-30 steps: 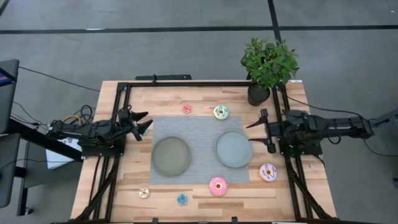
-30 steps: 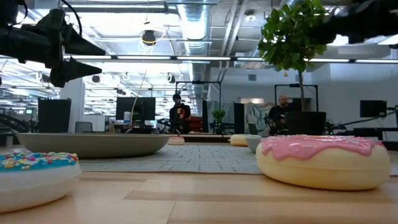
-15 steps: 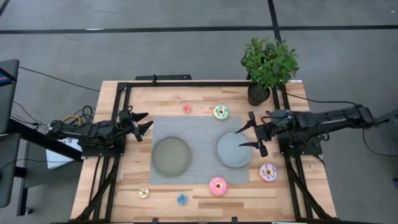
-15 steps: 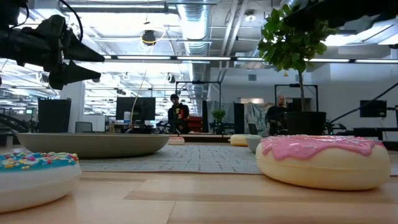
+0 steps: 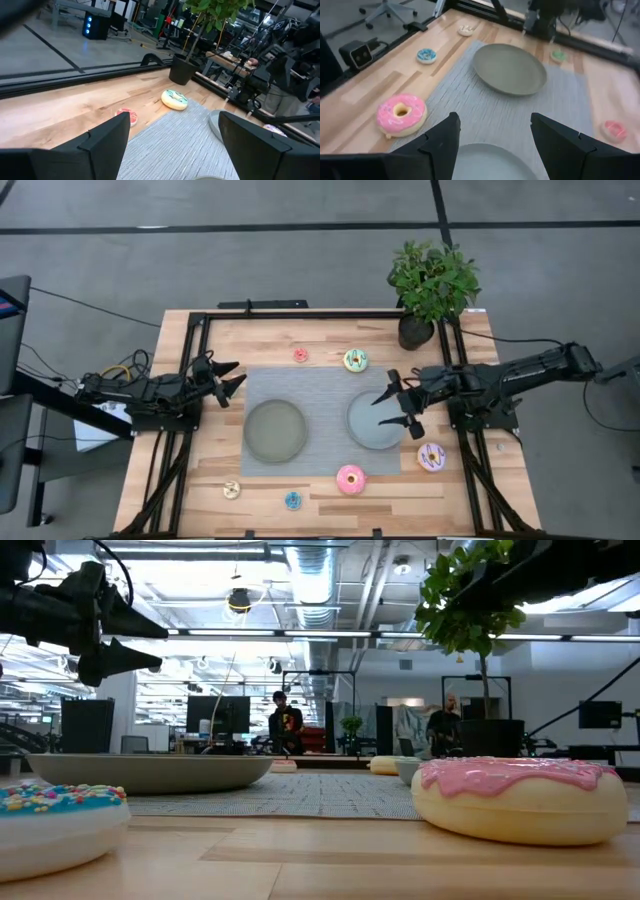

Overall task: Pick & Place donuts
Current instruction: Put the large blue donut on the gray plate

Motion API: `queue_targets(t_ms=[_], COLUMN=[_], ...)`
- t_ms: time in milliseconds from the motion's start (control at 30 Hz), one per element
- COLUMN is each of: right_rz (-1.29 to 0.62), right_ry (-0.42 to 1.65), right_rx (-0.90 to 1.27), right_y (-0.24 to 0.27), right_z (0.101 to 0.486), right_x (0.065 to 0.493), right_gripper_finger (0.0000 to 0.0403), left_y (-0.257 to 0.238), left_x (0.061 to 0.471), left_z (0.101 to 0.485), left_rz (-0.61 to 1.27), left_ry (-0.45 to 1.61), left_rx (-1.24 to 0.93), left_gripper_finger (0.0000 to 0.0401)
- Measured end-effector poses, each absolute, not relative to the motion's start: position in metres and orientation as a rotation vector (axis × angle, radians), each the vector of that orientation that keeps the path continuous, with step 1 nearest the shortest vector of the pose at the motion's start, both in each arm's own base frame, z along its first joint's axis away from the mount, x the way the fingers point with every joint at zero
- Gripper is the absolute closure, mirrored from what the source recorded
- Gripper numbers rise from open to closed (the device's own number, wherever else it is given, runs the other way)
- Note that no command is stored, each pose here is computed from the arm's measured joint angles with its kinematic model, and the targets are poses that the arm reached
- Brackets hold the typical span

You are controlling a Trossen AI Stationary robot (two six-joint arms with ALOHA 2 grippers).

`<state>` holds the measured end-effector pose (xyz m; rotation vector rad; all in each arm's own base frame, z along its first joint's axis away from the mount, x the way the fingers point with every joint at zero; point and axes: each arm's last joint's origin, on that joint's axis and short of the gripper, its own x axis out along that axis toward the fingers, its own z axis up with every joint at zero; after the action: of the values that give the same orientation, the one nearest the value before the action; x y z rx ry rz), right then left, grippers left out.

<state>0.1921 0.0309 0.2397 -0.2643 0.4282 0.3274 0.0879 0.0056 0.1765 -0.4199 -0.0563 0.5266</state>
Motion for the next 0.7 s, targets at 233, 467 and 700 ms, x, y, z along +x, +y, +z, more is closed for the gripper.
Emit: queue_targets(t_ms=[233, 467, 700], right_rz=[0.275, 0.252, 0.254], right_ry=[0.434, 0.436, 0.436], right_rx=[0.067, 0.165, 0.166], right_y=[0.0367, 0.0362, 0.0366], right_z=[0.2408, 0.2421, 0.2421], right_x=[0.1982, 0.1983, 0.1982], right_gripper_finger=[0.0168, 0.0168, 0.0168], left_y=[0.0056, 0.0056, 0.0056], left_x=[0.0879, 0.0879, 0.0879], left_z=[0.1764, 0.1764, 0.1762], left_rz=[0.525, 0.526, 0.526], left_ry=[-0.056, -0.056, -0.055], left_rx=[-0.422, -0.422, -0.421], left_gripper_finger=[0.0103, 0.0103, 0.0103])
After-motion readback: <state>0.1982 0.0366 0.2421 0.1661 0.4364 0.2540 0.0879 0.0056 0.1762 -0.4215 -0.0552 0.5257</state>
